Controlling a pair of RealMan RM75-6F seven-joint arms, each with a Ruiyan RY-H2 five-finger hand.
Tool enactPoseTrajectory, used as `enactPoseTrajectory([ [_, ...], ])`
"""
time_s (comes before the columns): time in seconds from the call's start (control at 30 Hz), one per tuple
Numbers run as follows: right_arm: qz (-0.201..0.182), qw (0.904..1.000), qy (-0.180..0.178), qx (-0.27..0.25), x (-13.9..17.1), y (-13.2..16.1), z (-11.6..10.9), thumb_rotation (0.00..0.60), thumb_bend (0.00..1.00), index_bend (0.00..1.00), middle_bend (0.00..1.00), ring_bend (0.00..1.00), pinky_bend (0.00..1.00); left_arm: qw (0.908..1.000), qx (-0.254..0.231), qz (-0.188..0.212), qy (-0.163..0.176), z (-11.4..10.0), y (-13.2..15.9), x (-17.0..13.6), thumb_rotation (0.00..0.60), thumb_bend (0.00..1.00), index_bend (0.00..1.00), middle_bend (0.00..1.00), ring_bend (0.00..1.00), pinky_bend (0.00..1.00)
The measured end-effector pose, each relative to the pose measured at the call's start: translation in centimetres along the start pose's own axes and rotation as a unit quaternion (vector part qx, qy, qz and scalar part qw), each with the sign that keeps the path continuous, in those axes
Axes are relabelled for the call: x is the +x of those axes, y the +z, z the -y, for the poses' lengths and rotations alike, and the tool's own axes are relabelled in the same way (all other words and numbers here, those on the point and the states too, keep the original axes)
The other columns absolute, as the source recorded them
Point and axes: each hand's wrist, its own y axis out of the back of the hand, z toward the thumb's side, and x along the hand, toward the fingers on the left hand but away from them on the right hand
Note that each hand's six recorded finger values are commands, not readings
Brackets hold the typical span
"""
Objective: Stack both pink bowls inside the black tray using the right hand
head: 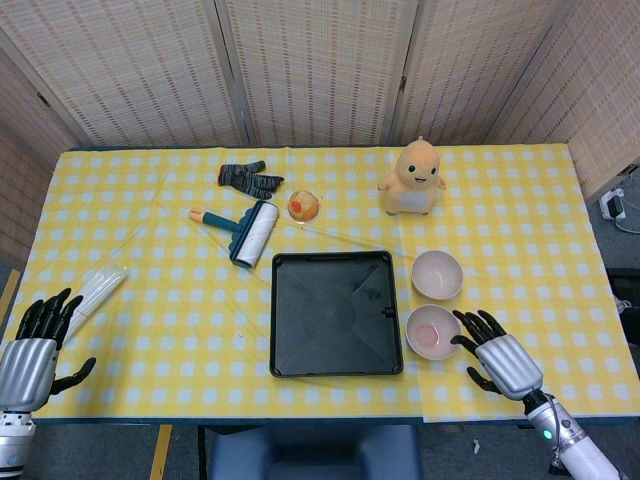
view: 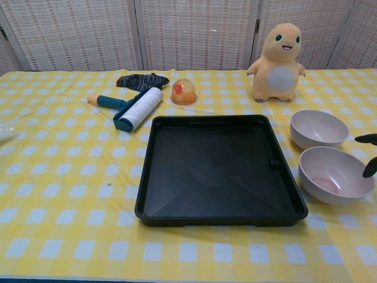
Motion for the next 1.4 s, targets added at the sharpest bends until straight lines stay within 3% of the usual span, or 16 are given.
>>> enactPoseTrajectory([
  [0.27,-0.004,0.9999,0.014,0.004,-1.8,0.1,1.2,0.600,0.43,0.36,0.00,0.00,0.00,1.0000,-0.003,0.000,-0.002,0.1,0.0,0.1,0.600,0.28,0.00,0.02,0.08,0.00],
  [0.43,-0.010,0.9999,0.011,0.008,-3.1,0.5,1.7,0.600,0.43,0.43,0.00,0.00,0.00,1.0000,-0.005,-0.001,-0.002,0.0,-0.1,0.1,0.600,0.28,0.00,0.02,0.08,0.00],
  [0.6,-0.017,0.9997,-0.009,0.015,-4.1,1.0,1.7,0.600,0.43,0.55,0.01,0.01,0.00,1.0000,-0.002,-0.004,0.000,-0.1,-0.3,0.2,0.600,0.28,0.00,0.02,0.08,0.00],
  [0.83,-0.016,0.9992,-0.029,0.021,-5.0,1.3,1.6,0.600,0.43,0.63,0.04,0.02,0.00,1.0000,-0.003,-0.004,0.001,-0.3,-0.3,0.1,0.600,0.28,0.00,0.02,0.08,0.00],
  [1.23,-0.043,0.9945,-0.092,0.028,-4.3,2.9,-1.4,0.600,0.43,0.65,0.05,0.03,0.00,1.0000,-0.005,0.003,0.002,-0.3,0.1,-0.1,0.600,0.28,0.00,0.02,0.08,0.00],
  [1.4,-0.060,0.9924,-0.103,0.031,-5.7,4.2,-2.8,0.600,0.43,0.65,0.05,0.03,0.00,1.0000,-0.006,0.005,-0.001,-0.2,0.2,-0.1,0.600,0.28,0.00,0.02,0.08,0.00],
])
